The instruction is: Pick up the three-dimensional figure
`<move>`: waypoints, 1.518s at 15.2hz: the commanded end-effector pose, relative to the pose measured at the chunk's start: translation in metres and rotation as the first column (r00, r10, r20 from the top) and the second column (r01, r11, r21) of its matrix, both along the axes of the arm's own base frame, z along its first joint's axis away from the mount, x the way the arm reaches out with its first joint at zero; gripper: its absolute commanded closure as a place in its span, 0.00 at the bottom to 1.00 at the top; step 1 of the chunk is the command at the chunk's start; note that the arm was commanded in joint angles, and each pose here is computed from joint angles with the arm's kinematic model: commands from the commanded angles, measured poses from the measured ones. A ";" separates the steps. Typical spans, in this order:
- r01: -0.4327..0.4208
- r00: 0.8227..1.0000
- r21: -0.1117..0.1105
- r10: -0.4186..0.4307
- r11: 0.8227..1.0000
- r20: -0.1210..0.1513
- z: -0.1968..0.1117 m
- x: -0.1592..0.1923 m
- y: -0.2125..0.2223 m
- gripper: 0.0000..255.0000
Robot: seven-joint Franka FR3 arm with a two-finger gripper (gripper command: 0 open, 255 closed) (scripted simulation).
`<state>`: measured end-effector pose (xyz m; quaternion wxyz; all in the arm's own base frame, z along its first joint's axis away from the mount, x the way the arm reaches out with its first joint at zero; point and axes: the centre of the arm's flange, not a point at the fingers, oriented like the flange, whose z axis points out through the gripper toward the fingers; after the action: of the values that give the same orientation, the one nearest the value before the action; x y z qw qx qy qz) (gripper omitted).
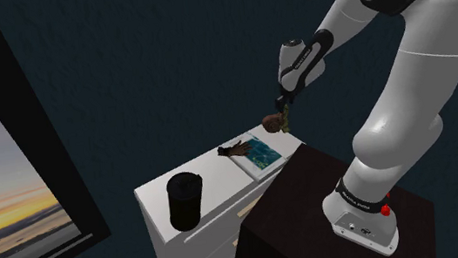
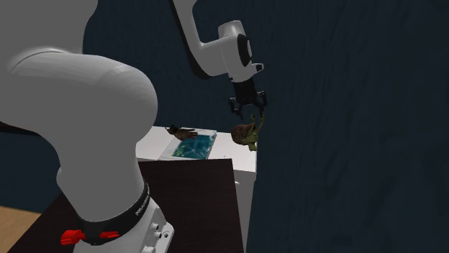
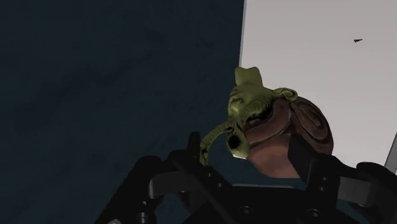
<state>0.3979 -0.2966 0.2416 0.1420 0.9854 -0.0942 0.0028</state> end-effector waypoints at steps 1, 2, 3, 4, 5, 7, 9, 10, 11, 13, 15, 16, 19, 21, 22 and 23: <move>0.021 1.000 0.004 -0.021 1.000 -0.015 -0.006 -0.009 -0.008 1.00; 0.021 1.000 0.004 -0.021 1.000 -0.015 -0.007 -0.009 -0.006 1.00; 0.021 1.000 0.004 -0.021 1.000 -0.015 -0.007 -0.009 -0.005 1.00; 0.021 1.000 0.005 -0.021 1.000 -0.015 -0.008 -0.010 -0.005 1.00; 0.021 1.000 0.005 -0.021 1.000 -0.015 -0.008 -0.009 -0.006 1.00; 0.021 1.000 0.005 -0.021 1.000 -0.015 -0.008 -0.009 -0.005 1.00; 0.021 1.000 0.004 -0.021 1.000 -0.014 -0.009 -0.009 -0.006 1.00; 0.021 1.000 0.004 -0.021 1.000 -0.014 -0.004 -0.009 -0.006 1.00; 0.021 1.000 0.004 -0.021 1.000 -0.014 0.002 -0.009 -0.006 1.00; 0.021 1.000 0.004 -0.021 1.000 -0.014 0.012 -0.009 -0.006 1.00; 0.021 1.000 0.004 -0.021 1.000 -0.014 0.023 -0.009 -0.006 1.00; 0.021 1.000 0.004 -0.021 1.000 -0.014 0.028 -0.009 -0.006 1.00; 0.021 1.000 0.004 -0.021 1.000 -0.014 0.044 -0.009 -0.006 1.00; 0.021 1.000 0.004 -0.021 1.000 -0.014 0.055 -0.009 -0.006 1.00; 0.021 1.000 0.004 -0.021 1.000 -0.014 0.060 -0.009 -0.006 1.00; 0.021 1.000 0.004 -0.021 1.000 -0.014 0.065 -0.009 -0.006 1.00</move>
<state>0.3886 -0.3010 0.2983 0.1396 0.9849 -0.1024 -0.0080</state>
